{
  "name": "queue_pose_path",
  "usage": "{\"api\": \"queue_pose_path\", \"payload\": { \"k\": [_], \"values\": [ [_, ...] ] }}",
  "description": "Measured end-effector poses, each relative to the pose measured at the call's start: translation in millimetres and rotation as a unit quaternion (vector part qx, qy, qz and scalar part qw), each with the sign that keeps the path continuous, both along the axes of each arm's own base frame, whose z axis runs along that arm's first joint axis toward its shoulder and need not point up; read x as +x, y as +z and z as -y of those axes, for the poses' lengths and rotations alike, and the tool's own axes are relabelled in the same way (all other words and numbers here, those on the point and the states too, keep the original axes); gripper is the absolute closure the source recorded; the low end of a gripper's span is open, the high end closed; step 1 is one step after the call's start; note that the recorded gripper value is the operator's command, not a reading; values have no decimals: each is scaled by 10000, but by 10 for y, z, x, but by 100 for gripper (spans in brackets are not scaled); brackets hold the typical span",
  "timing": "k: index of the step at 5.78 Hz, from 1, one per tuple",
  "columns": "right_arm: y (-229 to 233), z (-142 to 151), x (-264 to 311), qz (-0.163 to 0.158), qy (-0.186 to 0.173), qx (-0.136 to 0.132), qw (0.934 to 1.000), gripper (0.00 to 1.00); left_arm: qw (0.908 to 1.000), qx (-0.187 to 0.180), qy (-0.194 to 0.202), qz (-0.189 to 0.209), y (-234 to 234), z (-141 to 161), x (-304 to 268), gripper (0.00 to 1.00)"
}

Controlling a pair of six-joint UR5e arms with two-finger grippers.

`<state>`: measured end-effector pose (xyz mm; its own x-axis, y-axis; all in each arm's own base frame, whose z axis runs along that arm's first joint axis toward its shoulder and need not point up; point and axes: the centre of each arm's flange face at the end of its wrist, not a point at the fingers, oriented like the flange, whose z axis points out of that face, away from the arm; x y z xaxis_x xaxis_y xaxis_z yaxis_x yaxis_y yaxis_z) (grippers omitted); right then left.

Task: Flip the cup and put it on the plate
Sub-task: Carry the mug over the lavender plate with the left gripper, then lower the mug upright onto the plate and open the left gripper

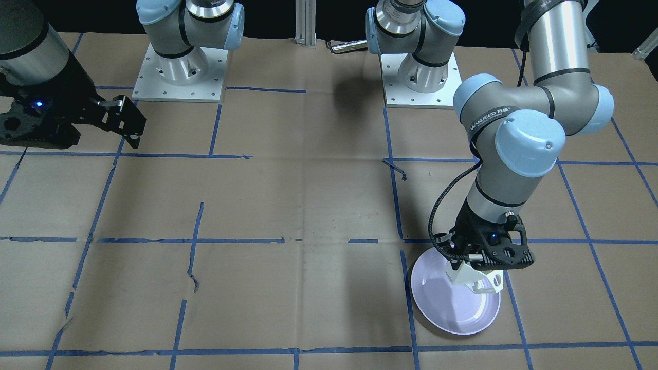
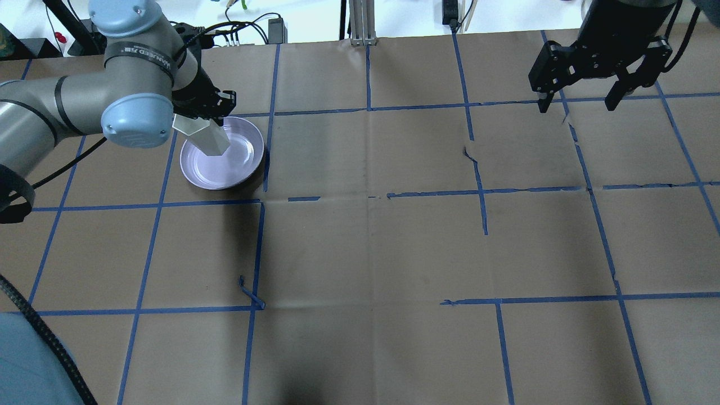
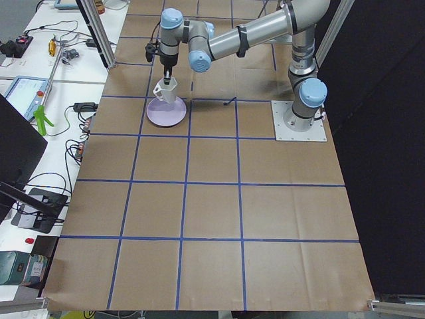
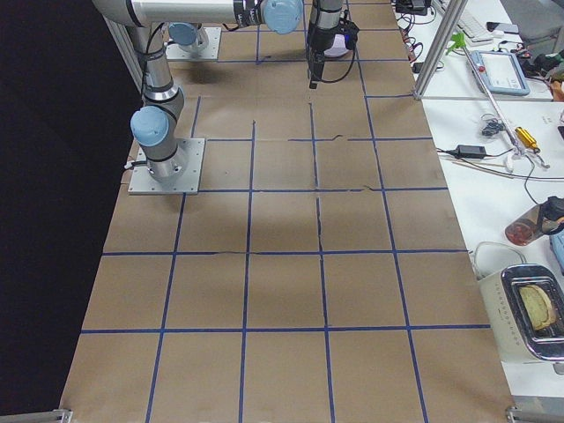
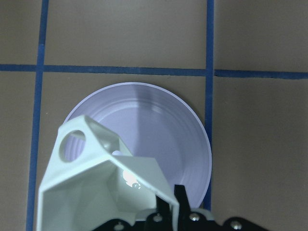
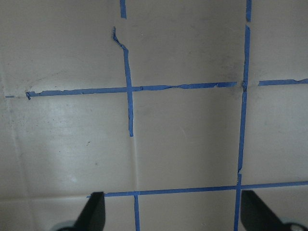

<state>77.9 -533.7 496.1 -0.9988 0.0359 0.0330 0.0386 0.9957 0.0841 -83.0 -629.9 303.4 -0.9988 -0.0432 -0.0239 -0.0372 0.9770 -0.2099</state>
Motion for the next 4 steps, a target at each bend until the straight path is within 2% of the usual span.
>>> {"api": "queue_pose_path", "payload": {
  "k": [2,3,4],
  "values": [
    [0,0,0,0,0,0,10000,0,9999,123,1,88,-400,82,21,100],
    [0,0,0,0,0,0,10000,0,9997,190,7,168,-490,90,35,81],
    [0,0,0,0,0,0,10000,0,9995,249,8,196,-564,97,40,1]
  ]
}}
